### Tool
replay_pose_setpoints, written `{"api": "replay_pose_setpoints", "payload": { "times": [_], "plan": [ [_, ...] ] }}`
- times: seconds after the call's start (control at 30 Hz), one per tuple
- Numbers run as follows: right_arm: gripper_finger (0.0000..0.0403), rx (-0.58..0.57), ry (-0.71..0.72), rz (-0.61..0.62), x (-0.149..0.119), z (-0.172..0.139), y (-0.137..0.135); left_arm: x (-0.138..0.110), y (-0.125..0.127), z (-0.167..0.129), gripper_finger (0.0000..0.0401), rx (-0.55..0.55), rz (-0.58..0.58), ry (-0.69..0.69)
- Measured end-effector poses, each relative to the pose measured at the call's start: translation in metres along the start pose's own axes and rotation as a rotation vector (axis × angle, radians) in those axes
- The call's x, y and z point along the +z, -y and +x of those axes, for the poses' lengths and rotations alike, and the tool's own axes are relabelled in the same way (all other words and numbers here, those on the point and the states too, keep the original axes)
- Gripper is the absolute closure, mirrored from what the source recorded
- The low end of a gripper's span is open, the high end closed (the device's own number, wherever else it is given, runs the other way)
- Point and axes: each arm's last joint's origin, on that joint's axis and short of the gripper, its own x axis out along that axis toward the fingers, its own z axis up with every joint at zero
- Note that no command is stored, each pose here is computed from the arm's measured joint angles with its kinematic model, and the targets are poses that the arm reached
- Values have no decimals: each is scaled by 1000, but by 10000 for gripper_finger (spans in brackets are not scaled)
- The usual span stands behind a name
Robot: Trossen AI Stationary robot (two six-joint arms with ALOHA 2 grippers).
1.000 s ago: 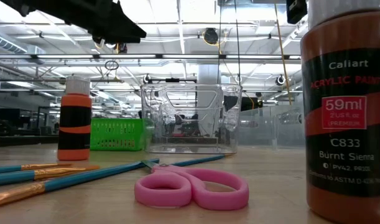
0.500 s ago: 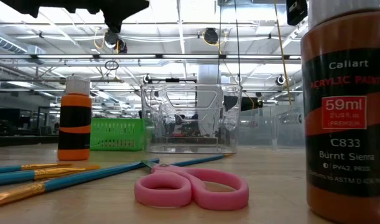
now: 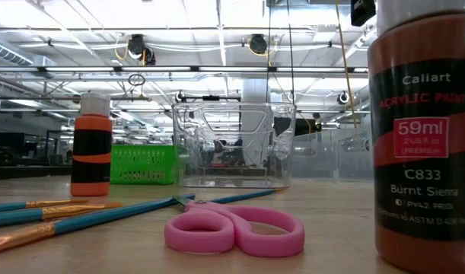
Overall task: Pick & Place Paint Supplies
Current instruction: Put the pink scissors into the green bin
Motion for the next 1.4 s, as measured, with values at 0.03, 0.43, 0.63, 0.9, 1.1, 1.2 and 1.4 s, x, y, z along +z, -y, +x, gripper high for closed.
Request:
{"api": "replay_pose_setpoints", "payload": {
  "times": [0.03, 0.43, 0.63, 0.9, 1.1, 1.2, 1.4],
  "plan": [
    [289, 0, 3, 1, 0, 0, 0, 5, 3, 8, 148, 23, 11, -61],
    [289, 1, 12, -13, 1, 0, 0, -5, 29, 110, 148, -57, 260, -420],
    [289, 1, -18, 1, -2, 0, 0, -38, 32, 131, 148, -72, 294, -498],
    [289, 1, -44, 1, -4, 0, 0, -75, 37, 156, 148, -131, 279, -516],
    [289, 1, -37, 9, -4, 0, 0, -94, 38, 167, 148, -109, 278, -523],
    [289, 2, -37, 9, -4, 0, 0, -98, 38, 168, 148, -102, 277, -534],
    [289, 2, -37, 6, -4, 0, 0, -98, 35, 168, 148, -76, 200, -533]
  ]
}}
